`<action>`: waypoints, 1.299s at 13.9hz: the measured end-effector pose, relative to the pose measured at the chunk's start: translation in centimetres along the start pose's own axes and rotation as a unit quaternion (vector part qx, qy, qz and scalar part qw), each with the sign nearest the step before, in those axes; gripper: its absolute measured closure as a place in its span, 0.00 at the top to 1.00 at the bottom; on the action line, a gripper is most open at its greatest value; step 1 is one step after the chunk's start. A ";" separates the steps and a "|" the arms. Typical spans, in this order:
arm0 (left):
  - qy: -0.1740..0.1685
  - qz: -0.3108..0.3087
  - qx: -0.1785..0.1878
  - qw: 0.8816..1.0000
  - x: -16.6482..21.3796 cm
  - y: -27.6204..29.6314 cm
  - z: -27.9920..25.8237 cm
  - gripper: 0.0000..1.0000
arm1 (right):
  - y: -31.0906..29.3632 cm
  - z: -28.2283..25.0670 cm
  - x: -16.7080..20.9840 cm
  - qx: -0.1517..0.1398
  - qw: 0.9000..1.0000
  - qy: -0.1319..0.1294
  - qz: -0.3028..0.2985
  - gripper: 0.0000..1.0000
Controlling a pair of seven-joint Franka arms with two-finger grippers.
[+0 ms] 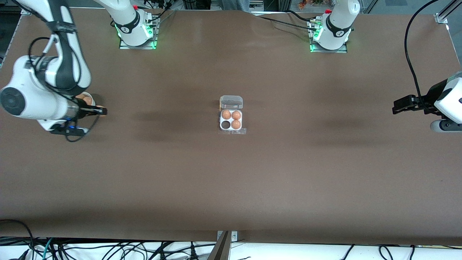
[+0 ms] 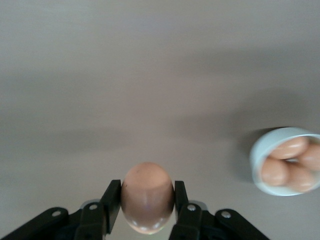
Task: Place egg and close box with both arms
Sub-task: 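Carry the egg with the right gripper over the plastic egg box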
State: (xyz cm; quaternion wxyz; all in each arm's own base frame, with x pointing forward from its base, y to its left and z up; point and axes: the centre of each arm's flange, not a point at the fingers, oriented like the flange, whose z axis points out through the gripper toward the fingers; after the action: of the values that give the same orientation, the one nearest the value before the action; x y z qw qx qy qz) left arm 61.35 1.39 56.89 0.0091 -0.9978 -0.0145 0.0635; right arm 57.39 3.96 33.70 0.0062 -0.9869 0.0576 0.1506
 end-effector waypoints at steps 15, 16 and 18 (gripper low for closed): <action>0.000 -0.001 0.000 1.000 0.0 -0.1 0.0 1.00 | -36.5 4.8 -1.8 0.030 0.994 0.052 0.091 0.48; 0.000 -0.001 0.000 1.000 0.0 -0.1 0.0 1.00 | -37.6 5.2 -2.1 0.039 0.994 0.058 0.089 0.48; 0.000 -0.002 0.000 1.000 0.0 -0.3 0.0 1.00 | -39.5 6.1 -2.9 0.052 0.993 0.063 0.084 0.48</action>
State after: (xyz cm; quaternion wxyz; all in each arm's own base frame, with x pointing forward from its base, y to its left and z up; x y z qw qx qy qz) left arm 61.34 1.65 56.89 0.0092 -0.9978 -0.0167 0.0635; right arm 57.43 43.69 28.54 0.0416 -0.9843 0.1488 0.0853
